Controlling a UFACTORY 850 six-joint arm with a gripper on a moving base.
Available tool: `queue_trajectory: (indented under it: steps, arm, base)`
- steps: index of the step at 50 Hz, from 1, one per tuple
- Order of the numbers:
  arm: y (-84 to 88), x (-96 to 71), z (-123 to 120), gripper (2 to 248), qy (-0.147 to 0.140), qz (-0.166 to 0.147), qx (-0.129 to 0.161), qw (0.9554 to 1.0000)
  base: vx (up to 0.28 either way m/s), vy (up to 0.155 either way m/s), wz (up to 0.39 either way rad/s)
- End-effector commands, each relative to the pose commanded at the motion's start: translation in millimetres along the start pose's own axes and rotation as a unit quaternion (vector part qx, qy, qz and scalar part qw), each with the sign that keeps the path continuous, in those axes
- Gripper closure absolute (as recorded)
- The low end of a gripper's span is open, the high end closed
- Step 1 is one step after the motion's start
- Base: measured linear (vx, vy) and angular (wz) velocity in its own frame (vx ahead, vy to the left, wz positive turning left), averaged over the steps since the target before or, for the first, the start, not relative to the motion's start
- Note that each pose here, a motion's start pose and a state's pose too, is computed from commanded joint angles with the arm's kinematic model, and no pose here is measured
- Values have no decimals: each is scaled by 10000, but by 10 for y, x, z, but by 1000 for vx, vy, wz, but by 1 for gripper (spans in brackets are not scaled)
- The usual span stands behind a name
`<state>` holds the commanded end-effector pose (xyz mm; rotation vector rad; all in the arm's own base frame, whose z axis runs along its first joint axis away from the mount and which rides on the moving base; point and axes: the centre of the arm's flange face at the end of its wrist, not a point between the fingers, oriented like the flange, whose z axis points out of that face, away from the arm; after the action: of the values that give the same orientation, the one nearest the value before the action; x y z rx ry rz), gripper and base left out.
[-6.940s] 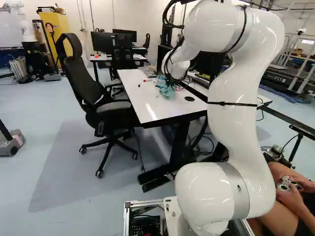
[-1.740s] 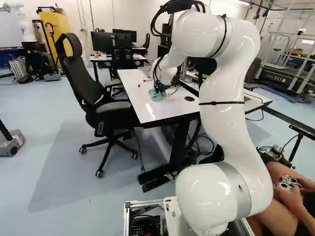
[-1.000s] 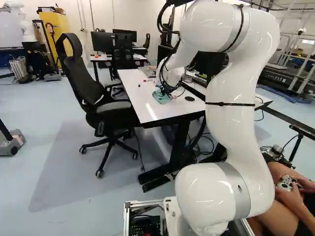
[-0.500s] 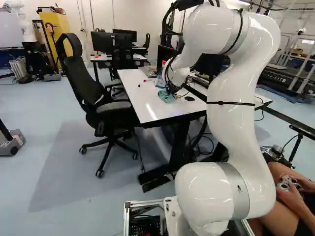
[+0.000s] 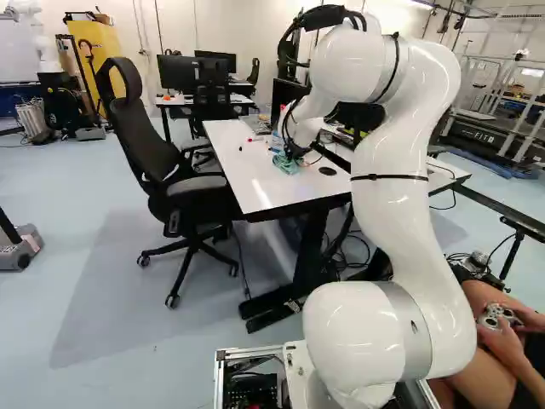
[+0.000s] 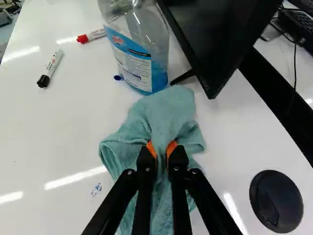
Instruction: Clean the table with the green towel
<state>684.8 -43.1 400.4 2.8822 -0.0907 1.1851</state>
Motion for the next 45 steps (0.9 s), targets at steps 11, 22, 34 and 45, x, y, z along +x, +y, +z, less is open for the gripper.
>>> queue_trajectory:
  steps: [11, 22, 34, 45]
  arm:
    - [-190, 12, 15, 209, 10, -98, 97, 9999]
    - [-382, 3, 6, 209, 8, -197, 195, 9996]
    - [-592, -6, -3, 209, 9, -306, 303, 9991]
    - [-777, -34, -35, 209, -1, -403, 399, 9984]
  base:
    - [0, 0, 0]
    - [0, 0, 0]
    - [0, 0, 0]
    - [0, 0, 0]
